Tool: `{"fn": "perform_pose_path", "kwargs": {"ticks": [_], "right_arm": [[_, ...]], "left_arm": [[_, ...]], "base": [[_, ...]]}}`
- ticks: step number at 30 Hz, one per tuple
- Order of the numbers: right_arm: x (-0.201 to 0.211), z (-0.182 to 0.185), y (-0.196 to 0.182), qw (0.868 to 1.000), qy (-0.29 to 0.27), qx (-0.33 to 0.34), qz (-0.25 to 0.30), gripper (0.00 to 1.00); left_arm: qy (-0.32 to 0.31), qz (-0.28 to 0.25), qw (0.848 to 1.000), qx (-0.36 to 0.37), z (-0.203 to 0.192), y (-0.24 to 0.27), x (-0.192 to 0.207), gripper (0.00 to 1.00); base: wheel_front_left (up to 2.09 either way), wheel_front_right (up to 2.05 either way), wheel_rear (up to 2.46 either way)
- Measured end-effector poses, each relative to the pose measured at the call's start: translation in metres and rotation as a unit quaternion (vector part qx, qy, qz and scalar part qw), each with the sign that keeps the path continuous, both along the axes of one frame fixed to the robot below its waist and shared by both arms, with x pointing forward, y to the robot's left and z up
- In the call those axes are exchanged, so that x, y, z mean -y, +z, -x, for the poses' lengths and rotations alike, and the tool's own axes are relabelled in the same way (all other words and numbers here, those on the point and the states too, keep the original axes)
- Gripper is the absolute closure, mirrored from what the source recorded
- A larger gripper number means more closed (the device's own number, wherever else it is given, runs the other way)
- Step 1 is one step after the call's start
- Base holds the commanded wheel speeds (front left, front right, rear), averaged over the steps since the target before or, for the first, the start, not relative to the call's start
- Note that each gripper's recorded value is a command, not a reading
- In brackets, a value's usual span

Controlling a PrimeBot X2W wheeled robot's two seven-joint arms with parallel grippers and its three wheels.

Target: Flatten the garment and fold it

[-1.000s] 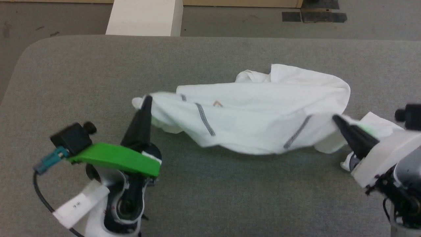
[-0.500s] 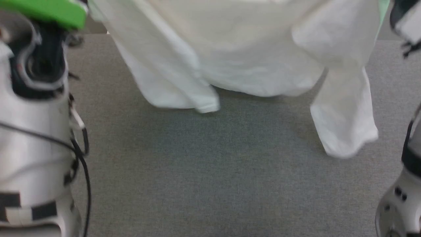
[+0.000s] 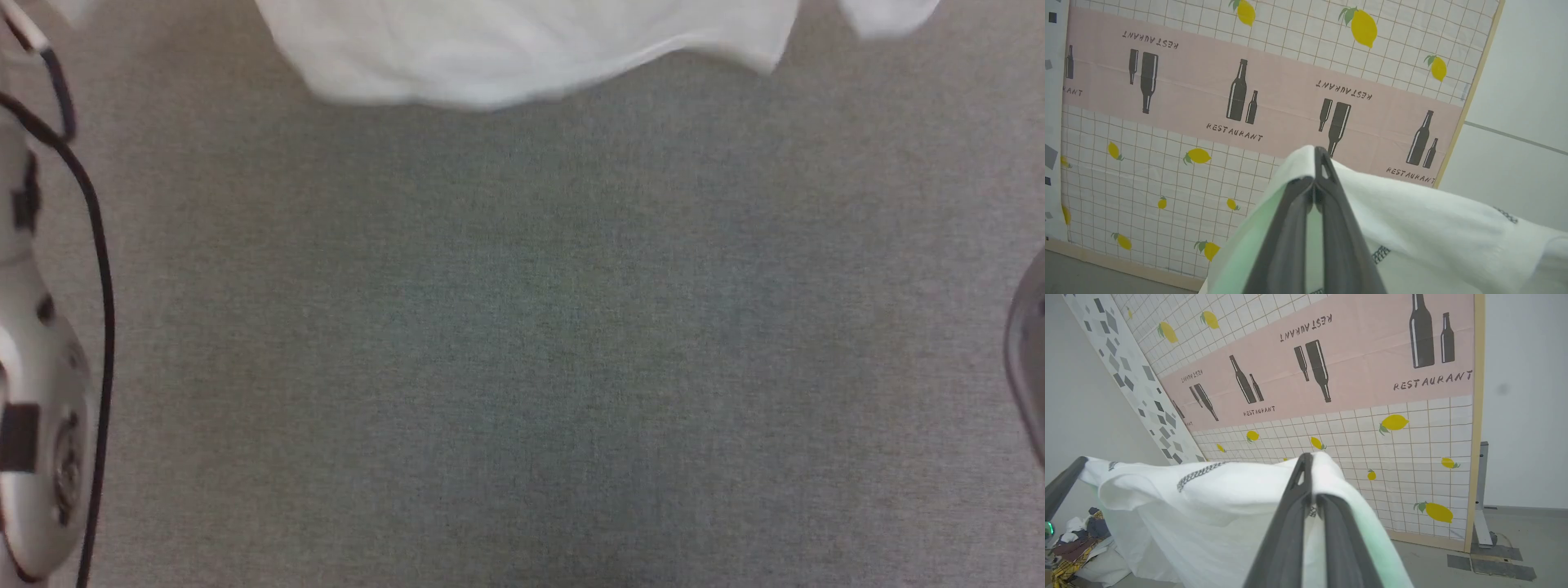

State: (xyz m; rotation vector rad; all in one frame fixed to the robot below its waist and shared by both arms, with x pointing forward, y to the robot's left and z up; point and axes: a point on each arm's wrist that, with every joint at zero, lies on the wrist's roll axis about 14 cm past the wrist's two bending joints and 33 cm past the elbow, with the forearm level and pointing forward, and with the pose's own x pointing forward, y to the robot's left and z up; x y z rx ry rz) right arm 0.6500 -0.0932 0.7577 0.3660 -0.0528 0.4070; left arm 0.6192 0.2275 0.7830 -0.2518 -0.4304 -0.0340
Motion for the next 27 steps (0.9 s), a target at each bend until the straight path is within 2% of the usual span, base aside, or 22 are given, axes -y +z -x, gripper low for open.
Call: {"fn": "perform_pose_path", "kwargs": {"ticks": [5, 10, 15, 17, 21, 25, 27], "right_arm": [[0.002, -0.028, 0.003, 0.999, -0.024, 0.042, -0.02, 1.0], [-0.006, -0.049, -0.036, 0.999, -0.022, 0.01, -0.023, 1.0], [-0.017, -0.049, -0.071, 1.0, -0.006, -0.028, -0.012, 1.0], [-0.016, -0.042, -0.093, 0.999, -0.003, -0.047, 0.003, 1.0], [-0.007, -0.018, -0.123, 0.997, 0.007, -0.071, -0.004, 1.0], [0.0, 0.026, -0.154, 0.995, 0.024, -0.095, -0.017, 1.0], [0.002, 0.056, -0.177, 0.992, 0.035, -0.121, -0.018, 1.0]], "left_arm": [[0.015, 0.002, 1.0, 0.026, -0.022, -0.002, -0.004, 1.0], [0.013, 0.005, 1.0, 0.004, -0.04, -0.034, -0.008, 1.0], [0.005, 0.013, 1.0, -0.028, -0.041, -0.068, -0.014, 1.0], [-0.003, 0.018, 0.999, -0.049, -0.037, -0.087, -0.013, 1.0], [-0.013, 0.016, 0.997, -0.077, -0.019, -0.116, -0.012, 1.0], [-0.02, 0.014, 0.995, -0.1, 0.014, -0.146, -0.009, 1.0], [-0.013, 0.032, 0.992, -0.117, 0.039, -0.166, -0.012, 1.0]], "base": [[0.0, 0.0, 0.0], [0.0, 0.0, 0.0], [0.0, 0.0, 0.0], [0.0, 0.0, 0.0], [0.0, 0.0, 0.0], [0.0, 0.0, 0.0], [0.0, 0.0, 0.0]]}}
